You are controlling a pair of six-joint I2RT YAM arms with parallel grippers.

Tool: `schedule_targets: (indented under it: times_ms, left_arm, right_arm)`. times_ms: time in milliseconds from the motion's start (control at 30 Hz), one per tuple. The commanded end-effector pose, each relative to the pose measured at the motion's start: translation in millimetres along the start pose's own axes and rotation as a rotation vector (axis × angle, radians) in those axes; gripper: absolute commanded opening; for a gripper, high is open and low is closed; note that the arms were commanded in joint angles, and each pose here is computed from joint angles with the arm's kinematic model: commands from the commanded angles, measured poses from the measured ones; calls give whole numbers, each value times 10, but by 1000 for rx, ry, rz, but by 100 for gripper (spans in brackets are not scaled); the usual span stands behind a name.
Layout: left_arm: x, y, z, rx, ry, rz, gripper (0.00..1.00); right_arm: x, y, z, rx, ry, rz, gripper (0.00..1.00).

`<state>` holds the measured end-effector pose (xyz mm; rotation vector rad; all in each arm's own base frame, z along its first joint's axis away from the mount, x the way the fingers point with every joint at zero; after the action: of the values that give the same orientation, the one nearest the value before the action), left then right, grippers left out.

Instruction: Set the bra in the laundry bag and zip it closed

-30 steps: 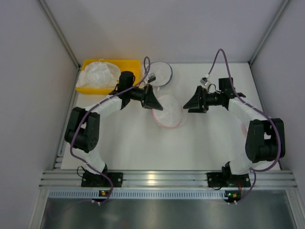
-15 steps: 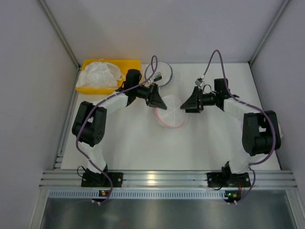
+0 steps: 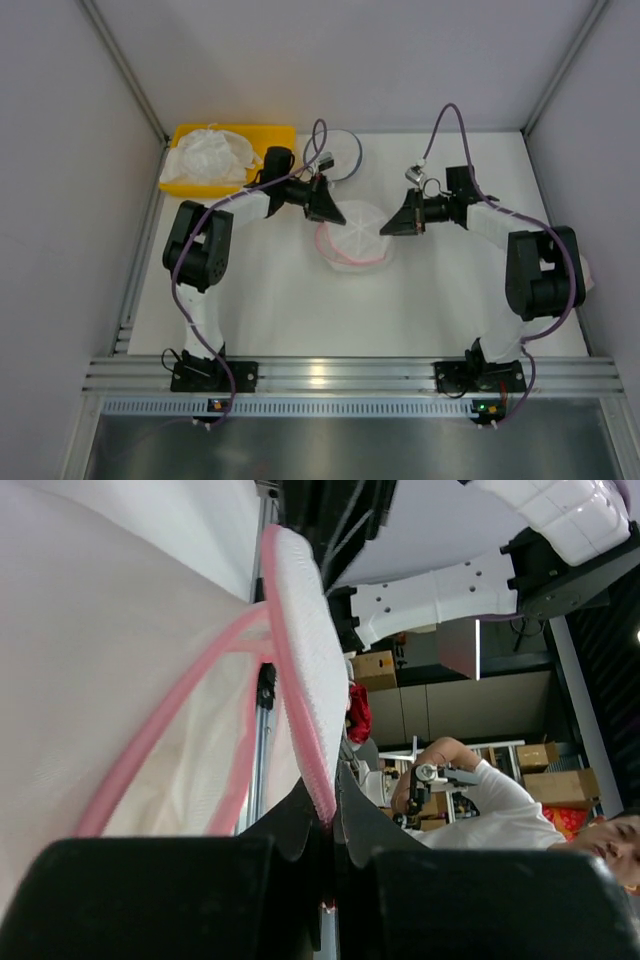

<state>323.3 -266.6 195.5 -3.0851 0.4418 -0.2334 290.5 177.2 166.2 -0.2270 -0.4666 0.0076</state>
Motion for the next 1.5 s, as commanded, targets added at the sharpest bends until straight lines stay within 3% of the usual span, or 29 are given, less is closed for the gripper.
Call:
schedule_targets:
  times_ms: [0, 67, 100, 167, 267, 300, 333, 367, 400, 433, 467, 567, 667, 700, 733, 833, 867, 1000, 1100, 1300, 1467]
  left_arm:
    - [386, -315, -40, 54, 146, -153, 2]
    - [472, -414, -34, 73, 158, -198, 9]
    - [514, -481, -29, 85, 162, -227, 19]
    - [524, -523, -57, 93, 172, -245, 28]
    - [527, -587, -154, 143, 244, -316, 50]
    - [522, -618, -182, 160, 257, -331, 63]
    - [569, -652, -155, 218, 333, -364, 68]
    - [500, -691, -197, 277, 267, -362, 69]
    - [509, -733, -197, 339, 299, -365, 69]
    - [594, -822, -268, 456, 464, -373, 69]
    - [527, -853, -246, 527, 458, -362, 69]
    - [539, -1013, -492, 734, 705, -381, 68]
    - [406, -1011, -723, 920, 965, -297, 67]
    - [343, -840, -765, 957, 1123, -184, 66]
    - [207, -748, -745, 982, 1162, -96, 65]
    - [-193, -192, -762, 1018, 1398, 186, 66]
    - [-219, -208, -748, 1019, 1426, 214, 66]
    - [-663, 490, -640, 949, 1698, 529, 65]
    - [-853, 821, -544, 906, 1802, 671, 63]
    - [-832, 1211, -378, 854, 1907, 760, 55]
    - [-792, 1412, -111, 900, 1891, 859, 52]
  right_arm:
    - [29, 7, 107, 51, -61, 31, 0]
    - [28, 15, 94, 49, -59, 32, 0]
    - [28, 20, 80, 49, -53, 34, 0]
    - [34, 25, 62, 42, -44, 33, 0]
    - [21, 45, -23, 20, -8, 35, 0]
    - [16, 44, -43, 10, 1, 34, 0]
    - [30, 53, -47, 10, -1, 28, 0]
    - [2, 61, -63, 6, 11, 27, 0]
    - [6, 63, -86, -6, 21, 19, 0]
    - [22, 70, -79, -9, 32, 13, 0]
    - [17, 66, -83, -17, 41, 6, 0]
    - [46, 77, -84, -41, 73, -24, 0]
    - [54, 76, -45, -49, 113, -42, 0]
    - [67, 70, -27, -47, 117, -48, 0]
    - [60, 71, -29, -44, 123, -46, 0]
    - [46, 77, -39, -33, 138, -37, 0]
    - [43, 82, -40, -32, 140, -36, 0]
    - [30, 85, -49, -34, 164, -34, 0]
    - [23, 87, -66, -55, 196, -40, 0]
    - [-6, 144, -59, -80, 234, -36, 0]
    - [-30, 213, -70, -79, 252, -18, 0]
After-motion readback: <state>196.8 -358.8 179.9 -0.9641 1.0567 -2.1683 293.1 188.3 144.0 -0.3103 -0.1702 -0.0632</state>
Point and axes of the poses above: each gripper's point midway between its finger pads, its own y axis out along the fingers, its own z axis along the line the jaws close on, x = y × z, the point moved 4 cm from there along -y, back along the fingers, and after that the axes turned 7 degrees about -y, right-handed, at the moved point
